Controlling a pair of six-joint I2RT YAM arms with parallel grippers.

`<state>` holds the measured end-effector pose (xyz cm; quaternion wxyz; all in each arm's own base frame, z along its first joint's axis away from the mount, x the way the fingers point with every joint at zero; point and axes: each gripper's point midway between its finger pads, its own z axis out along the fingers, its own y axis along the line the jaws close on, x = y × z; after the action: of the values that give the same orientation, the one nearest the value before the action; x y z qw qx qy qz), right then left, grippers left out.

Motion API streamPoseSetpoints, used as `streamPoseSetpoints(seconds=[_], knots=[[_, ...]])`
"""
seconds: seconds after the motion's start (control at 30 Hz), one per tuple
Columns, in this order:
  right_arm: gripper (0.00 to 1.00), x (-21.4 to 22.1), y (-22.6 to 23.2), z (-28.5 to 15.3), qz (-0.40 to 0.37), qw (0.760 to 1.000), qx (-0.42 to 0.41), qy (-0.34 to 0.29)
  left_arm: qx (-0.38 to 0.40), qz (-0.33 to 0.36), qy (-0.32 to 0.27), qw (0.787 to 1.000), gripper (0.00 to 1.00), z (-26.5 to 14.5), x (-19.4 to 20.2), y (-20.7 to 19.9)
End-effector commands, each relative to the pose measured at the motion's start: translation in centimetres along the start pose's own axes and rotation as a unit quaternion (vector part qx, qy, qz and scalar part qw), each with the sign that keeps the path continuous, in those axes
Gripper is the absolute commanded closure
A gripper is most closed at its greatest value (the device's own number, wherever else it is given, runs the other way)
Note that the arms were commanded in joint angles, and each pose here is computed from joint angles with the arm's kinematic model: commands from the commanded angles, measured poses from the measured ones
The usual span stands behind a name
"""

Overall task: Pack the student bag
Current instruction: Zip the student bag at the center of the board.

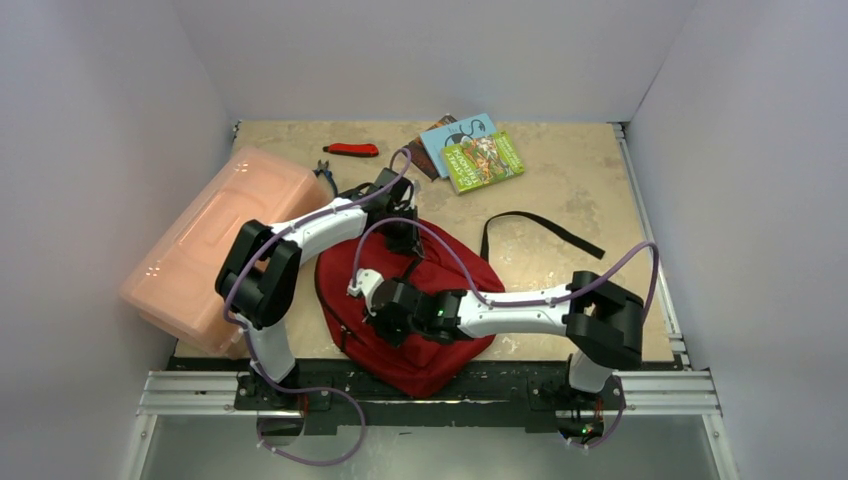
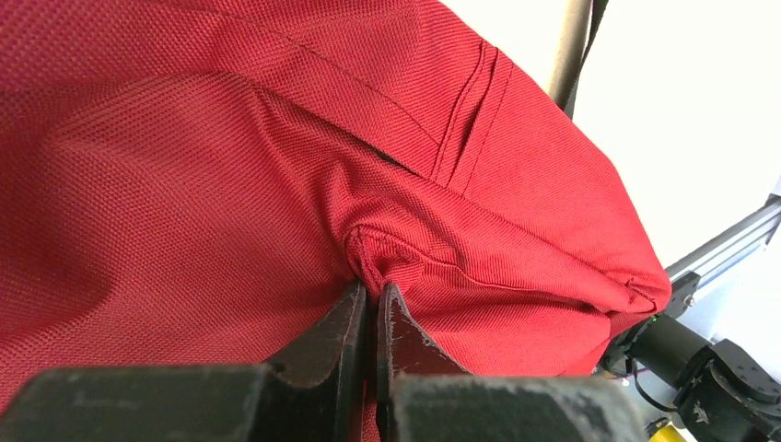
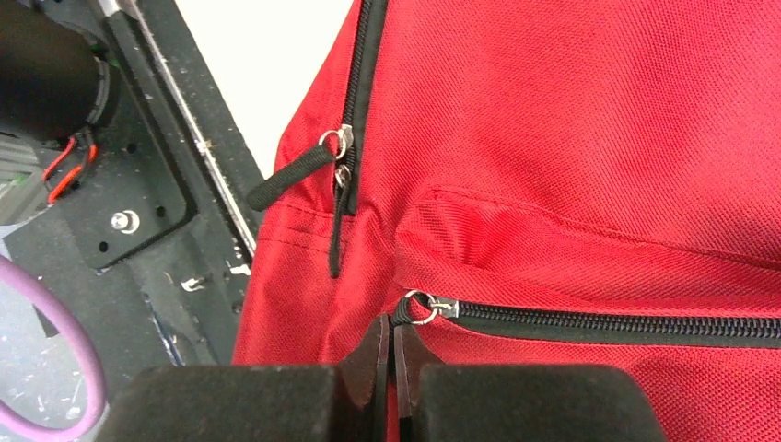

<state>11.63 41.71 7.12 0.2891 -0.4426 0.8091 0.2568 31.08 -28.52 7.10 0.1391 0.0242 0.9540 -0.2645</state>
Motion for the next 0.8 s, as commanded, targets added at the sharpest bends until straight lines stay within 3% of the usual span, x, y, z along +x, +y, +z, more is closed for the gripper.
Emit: streamPoseSetpoints(seconds=[0.0,0.17,0.23,0.27,0.3,0.4,0.57,0.63,0.77], knots=[[1.0,-2.9,8.1,-1.9,-0.015,0.99,-0.138,-0.039,0.029,0.035,-0.148,0.988,1.0,-2.3,-7.9,-2.5],[1.0,-0.9,9.3,-2.0,-0.006,0.983,-0.183,-0.023,0.033,0.034,-0.138,0.989,1.0,-2.9,-7.9,-2.7],[0.77,-2.1,8.3,-3.4,0.02,0.983,-0.174,-0.052,0.04,0.034,-0.121,0.991,1.0,-3.6,-7.4,-3.2],[0.66,-2.9,7.4,-4.3,0.036,0.982,-0.17,-0.069,0.038,0.035,-0.11,0.993,0.95,-4.1,-7.0,-3.3],[0.61,-3.7,6.4,-5.3,0.052,0.981,-0.165,-0.086,0.036,0.035,-0.103,0.993,0.86,-4.6,-6.6,-3.3],[0.48,-4.9,2.5,-7.6,0.103,0.979,-0.126,-0.127,0.05,0.041,-0.098,0.993,0.57,-7.0,-5.5,-3.9],[0.35,-3.6,-2.0,-10.0,0.154,0.975,-0.043,-0.151,0.039,0.082,-0.149,0.985,0.28,-14.2,-4.6,-4.6],[0.33,-2.2,-2.7,-9.9,0.183,0.972,-0.035,-0.145,0.013,0.091,-0.175,0.98,0.2,-16.6,-4.1,-3.7],[0.33,0.1,-2.7,-8.1,0.217,0.969,-0.037,-0.112,-0.06,0.073,-0.195,0.976,0.19,-18.8,-1.1,0.7]])
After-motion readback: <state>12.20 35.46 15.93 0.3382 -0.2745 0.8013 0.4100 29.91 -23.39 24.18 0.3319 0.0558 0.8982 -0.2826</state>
